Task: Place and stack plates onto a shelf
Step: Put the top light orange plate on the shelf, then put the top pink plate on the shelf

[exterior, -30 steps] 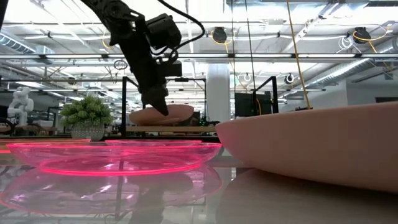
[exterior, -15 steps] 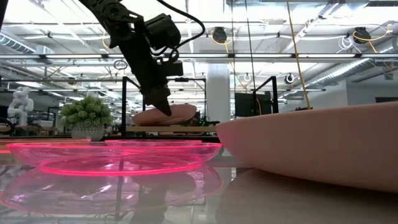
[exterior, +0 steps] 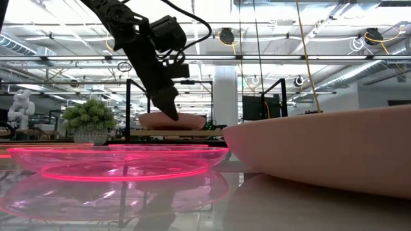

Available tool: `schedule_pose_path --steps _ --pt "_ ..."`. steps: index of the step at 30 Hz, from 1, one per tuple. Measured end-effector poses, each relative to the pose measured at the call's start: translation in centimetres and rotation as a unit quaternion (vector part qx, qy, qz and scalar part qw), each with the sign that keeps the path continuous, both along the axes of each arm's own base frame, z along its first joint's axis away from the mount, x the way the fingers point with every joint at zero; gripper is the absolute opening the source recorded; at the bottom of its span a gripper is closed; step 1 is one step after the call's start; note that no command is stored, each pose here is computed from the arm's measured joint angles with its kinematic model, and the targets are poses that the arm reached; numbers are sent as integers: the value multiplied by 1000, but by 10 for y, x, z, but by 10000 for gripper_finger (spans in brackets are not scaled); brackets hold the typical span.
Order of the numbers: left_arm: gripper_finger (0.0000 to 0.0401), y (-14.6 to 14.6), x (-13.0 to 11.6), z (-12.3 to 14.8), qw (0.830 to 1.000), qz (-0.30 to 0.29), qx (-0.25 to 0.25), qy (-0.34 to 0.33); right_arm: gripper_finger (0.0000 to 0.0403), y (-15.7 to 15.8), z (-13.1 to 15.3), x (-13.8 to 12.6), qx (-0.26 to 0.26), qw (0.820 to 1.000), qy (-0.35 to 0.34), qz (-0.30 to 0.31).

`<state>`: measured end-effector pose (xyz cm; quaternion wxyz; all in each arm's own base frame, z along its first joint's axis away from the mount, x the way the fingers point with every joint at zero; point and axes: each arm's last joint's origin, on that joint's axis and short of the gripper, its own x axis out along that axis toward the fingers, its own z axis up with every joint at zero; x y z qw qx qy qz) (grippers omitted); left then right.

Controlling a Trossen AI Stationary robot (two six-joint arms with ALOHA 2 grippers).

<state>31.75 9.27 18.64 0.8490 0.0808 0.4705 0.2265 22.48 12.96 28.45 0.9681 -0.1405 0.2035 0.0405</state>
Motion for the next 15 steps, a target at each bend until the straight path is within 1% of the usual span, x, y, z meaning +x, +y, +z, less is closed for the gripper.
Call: schedule_pose_path --steps 3,9,12,15 --pt "81 0 0 0 1000 11 1 -3 201 0 0 0 0 1000 0 0" --pt "84 -1 0 0 1000 13 2 -4 200 0 0 0 0 1000 0 0" --pt "84 -7 1 2 1000 11 -1 -11 200 0 0 0 0 1000 0 0" --pt "84 -19 3 8 1000 -1 -5 -25 201 0 0 0 4 1000 0 -2"
